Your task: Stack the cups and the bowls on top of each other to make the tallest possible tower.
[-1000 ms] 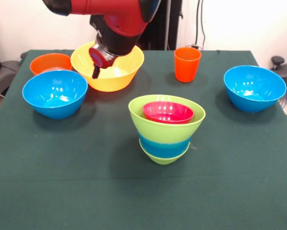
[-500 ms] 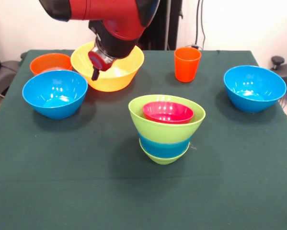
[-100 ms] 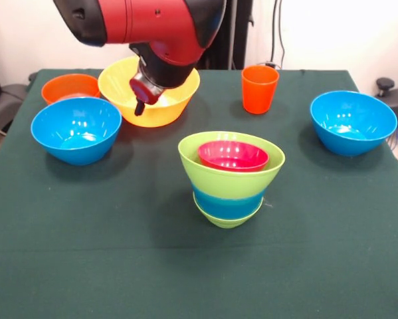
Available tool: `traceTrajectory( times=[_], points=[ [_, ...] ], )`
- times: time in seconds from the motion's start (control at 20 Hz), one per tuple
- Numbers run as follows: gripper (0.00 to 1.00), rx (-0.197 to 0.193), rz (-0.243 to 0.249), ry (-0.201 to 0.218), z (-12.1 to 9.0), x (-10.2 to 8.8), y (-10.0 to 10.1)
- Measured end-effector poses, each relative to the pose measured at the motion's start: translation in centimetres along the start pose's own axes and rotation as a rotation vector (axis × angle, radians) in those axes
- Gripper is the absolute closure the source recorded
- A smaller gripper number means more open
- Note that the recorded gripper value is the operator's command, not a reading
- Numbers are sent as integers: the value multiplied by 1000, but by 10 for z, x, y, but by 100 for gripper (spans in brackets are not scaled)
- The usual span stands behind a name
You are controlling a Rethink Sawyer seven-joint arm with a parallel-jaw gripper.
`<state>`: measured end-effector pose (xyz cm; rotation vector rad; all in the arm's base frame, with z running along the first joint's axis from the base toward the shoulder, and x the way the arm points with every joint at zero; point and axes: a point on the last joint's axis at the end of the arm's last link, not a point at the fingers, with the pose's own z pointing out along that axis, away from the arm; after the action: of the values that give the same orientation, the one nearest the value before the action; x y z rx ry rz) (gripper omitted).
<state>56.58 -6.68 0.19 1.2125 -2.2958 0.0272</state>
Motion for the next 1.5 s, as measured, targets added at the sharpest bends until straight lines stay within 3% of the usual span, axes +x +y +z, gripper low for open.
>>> traceTrajectory(
  times=[0.6, 1.15, 1.2, 1.5],
  points=[
    [0, -62, -35, 3, 30, -16, 17],
    [0, -89, -56, 4, 43, -28, 26],
    [100, -91, -58, 4, 44, -30, 27],
    [100, -98, -61, 14, 45, -30, 29]
  ],
)
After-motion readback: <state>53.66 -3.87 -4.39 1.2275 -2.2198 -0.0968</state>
